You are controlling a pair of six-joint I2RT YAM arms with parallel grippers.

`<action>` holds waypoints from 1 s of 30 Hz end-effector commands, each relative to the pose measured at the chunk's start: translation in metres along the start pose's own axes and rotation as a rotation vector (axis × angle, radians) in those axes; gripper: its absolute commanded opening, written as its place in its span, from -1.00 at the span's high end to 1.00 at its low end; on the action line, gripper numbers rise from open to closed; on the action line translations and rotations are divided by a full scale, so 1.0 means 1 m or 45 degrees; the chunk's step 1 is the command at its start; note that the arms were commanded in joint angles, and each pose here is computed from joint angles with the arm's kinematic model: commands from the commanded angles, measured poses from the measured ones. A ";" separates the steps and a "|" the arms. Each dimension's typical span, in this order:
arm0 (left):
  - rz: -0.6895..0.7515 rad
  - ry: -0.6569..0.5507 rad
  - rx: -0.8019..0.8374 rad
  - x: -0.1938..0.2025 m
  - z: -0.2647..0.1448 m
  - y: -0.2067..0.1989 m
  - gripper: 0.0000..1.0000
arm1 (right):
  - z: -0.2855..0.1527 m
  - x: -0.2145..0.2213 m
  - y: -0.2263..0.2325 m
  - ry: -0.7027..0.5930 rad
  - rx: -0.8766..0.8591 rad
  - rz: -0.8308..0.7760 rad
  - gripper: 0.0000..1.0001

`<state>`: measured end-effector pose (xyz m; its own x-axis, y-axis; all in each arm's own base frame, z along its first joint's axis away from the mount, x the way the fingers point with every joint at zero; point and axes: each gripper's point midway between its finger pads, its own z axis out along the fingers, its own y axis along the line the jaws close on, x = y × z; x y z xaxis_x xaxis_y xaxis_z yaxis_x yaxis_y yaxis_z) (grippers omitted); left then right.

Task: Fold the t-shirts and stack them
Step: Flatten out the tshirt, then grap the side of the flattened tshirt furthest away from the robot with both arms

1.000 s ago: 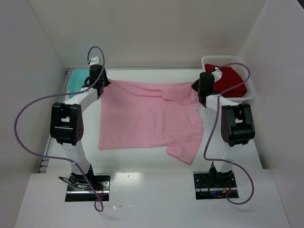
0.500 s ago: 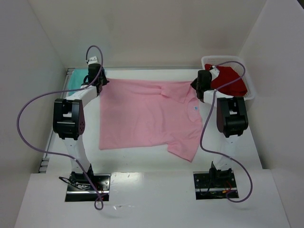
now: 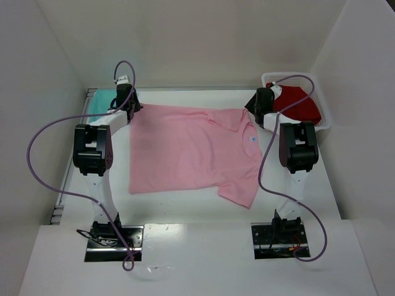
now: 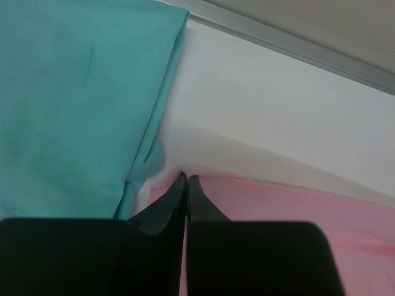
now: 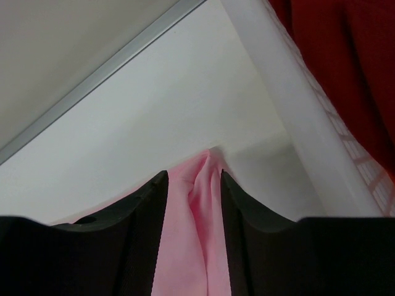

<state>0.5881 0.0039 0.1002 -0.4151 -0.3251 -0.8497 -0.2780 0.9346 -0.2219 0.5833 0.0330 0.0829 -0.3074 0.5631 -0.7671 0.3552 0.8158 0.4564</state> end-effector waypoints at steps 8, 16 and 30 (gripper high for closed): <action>0.000 -0.100 0.088 -0.030 0.009 -0.016 1.00 | -0.021 0.001 0.041 0.150 -0.266 -0.049 0.09; 0.013 -0.089 0.084 -0.025 0.012 -0.014 1.00 | -0.015 0.026 0.031 0.223 -0.260 -0.029 0.11; 0.015 -0.082 0.069 -0.024 0.012 -0.012 1.00 | 0.002 0.048 0.024 0.323 -0.121 -0.096 0.00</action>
<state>0.5964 -0.0022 0.0967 -0.4202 -0.3262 -0.8468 -0.2460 0.9391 -0.2398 0.5748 0.0765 0.0582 -0.5300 0.5319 -0.6604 0.2349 0.8404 0.4884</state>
